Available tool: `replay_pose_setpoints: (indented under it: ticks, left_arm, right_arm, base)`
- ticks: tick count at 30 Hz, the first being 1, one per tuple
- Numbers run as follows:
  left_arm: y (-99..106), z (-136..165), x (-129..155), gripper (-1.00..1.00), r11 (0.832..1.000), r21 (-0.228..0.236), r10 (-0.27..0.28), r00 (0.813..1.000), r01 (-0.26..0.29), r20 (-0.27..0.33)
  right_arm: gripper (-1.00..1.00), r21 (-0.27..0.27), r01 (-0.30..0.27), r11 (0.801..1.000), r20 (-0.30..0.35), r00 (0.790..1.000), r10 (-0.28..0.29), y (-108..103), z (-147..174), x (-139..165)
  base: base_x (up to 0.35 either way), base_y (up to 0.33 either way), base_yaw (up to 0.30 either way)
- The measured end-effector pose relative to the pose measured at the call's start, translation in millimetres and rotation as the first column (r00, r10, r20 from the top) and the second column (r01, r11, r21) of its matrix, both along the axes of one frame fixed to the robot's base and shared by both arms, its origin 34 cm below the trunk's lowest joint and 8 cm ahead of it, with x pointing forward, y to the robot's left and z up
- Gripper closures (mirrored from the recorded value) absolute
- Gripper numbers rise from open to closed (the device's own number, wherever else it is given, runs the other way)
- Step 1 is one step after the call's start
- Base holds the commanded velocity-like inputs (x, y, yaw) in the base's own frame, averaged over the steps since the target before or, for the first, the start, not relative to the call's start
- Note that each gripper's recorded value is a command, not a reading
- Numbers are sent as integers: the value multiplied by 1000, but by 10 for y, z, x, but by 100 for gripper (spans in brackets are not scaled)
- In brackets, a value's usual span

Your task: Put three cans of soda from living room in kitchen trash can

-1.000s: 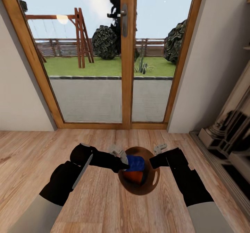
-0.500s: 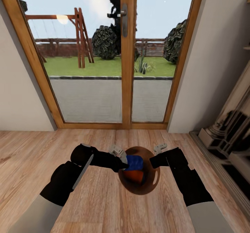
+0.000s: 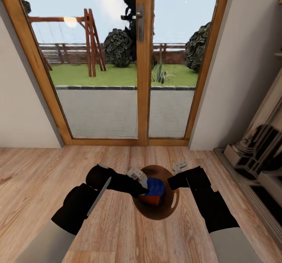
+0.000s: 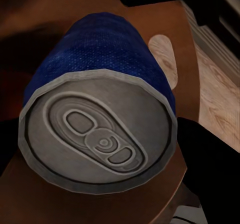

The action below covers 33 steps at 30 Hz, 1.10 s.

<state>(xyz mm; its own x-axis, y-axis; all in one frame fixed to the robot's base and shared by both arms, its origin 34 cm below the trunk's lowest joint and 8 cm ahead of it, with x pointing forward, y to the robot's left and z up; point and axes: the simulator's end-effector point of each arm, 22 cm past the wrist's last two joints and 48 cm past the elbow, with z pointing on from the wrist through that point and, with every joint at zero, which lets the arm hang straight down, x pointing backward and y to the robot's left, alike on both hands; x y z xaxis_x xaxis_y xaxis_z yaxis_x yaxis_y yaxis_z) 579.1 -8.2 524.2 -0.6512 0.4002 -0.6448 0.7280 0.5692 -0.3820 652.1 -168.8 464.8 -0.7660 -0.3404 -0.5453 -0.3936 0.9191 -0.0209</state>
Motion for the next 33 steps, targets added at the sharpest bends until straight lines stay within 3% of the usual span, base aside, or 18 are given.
replay_pose_setpoints:
  ticks: [11,24,25,33]
  left_arm:
    - [-56,-87,-43,100,999,32,-11,1000,11,1]
    - [-68,-106,-42,100,999,38,-6,1000,6,3]
    - [-68,-106,-42,-100,999,38,-6,1000,6,4]
    - [-68,-112,-44,-100,999,40,-5,1000,5,4]
  right_arm:
    - [100,-2,0,1000,1,1000,0,1,0,1]
    - [100,-4,0,1000,2,1000,0,-2,0,2]
    - [100,-4,0,1000,2,1000,0,-2,1,3]
    - [100,-5,-1,1000,1,1000,1,-2,-2,2]
  base:
    - [0,0,0]
    - [0,0,0]
    - [0,0,0]
    - [0,0,0]
